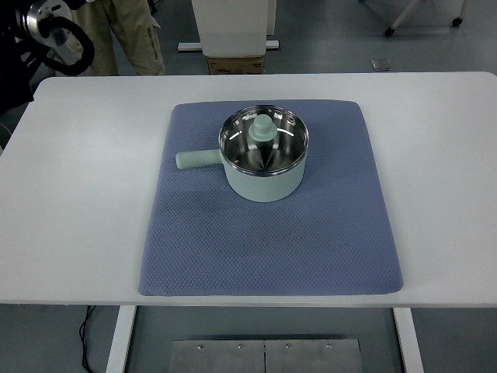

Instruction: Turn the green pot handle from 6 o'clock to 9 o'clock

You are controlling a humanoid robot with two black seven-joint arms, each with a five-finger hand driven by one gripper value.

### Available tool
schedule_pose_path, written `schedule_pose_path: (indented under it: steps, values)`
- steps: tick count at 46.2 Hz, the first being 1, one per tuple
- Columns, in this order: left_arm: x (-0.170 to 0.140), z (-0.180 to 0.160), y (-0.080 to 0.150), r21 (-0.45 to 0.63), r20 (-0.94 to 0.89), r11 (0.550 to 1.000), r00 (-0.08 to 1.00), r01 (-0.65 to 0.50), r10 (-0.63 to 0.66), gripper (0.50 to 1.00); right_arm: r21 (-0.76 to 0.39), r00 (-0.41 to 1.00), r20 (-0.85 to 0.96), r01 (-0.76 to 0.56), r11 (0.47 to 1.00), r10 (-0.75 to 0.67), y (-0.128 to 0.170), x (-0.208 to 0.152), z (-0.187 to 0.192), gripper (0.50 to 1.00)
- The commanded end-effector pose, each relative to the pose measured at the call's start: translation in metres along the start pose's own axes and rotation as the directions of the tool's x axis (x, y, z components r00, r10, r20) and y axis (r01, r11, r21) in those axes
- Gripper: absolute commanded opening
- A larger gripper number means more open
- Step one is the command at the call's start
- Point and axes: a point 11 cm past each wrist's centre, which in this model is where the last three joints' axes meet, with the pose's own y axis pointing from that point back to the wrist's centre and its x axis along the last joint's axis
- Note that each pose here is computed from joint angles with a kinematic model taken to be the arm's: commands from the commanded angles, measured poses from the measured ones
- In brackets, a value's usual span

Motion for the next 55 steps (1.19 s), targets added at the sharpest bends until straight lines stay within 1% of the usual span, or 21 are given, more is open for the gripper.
schedule_pose_path:
  steps: [1, 10, 15, 19, 34, 38, 51, 55]
  values:
    - [0.005, -0.008, 0.0, -0.012, -0.084, 0.999, 0.996, -0.041, 0.04, 1.0, -0.001, 1.0, 0.0, 0.0, 1.0, 0.0, 0.0, 0.0, 0.0, 1.0]
    - [0.023, -0.022, 0.003, -0.024, -0.173, 0.993, 0.978, -0.119, 0.114, 1.0, 0.0, 1.0, 0.0, 0.0, 1.0, 0.0, 0.0, 0.0, 0.0, 1.0]
    - [0.026, -0.031, 0.004, -0.02, -0.228, 0.986, 0.961, -0.163, 0.154, 1.0, 0.0, 1.0, 0.0, 0.0, 1.0, 0.0, 0.0, 0.0, 0.0, 1.0]
    - [0.026, -0.046, 0.004, -0.005, -0.278, 0.982, 0.943, -0.19, 0.182, 1.0, 0.0, 1.0, 0.0, 0.0, 1.0, 0.0, 0.0, 0.0, 0.0, 1.0]
    - [-0.001, -0.11, 0.006, 0.042, -0.425, 0.978, 0.883, -0.203, 0.201, 1.0, 0.0, 1.0, 0.0, 0.0, 1.0, 0.0, 0.0, 0.0, 0.0, 1.0]
    - [-0.002, -0.116, 0.007, 0.019, -0.452, 0.975, 0.868, -0.221, 0.205, 1.0, 0.0, 1.0, 0.0, -0.002, 1.0, 0.002, 0.0, 0.001, 0.0, 1.0]
    - [-0.014, -0.146, 0.013, 0.019, -0.525, 0.969, 0.822, -0.247, 0.22, 1.0, 0.0, 1.0, 0.0, 0.0, 1.0, 0.0, 0.0, 0.0, 0.0, 1.0]
    - [-0.024, -0.157, 0.014, 0.024, -0.541, 0.97, 0.813, -0.242, 0.216, 1.0, 0.0, 1.0, 0.0, 0.0, 1.0, 0.0, 0.0, 0.0, 0.0, 1.0]
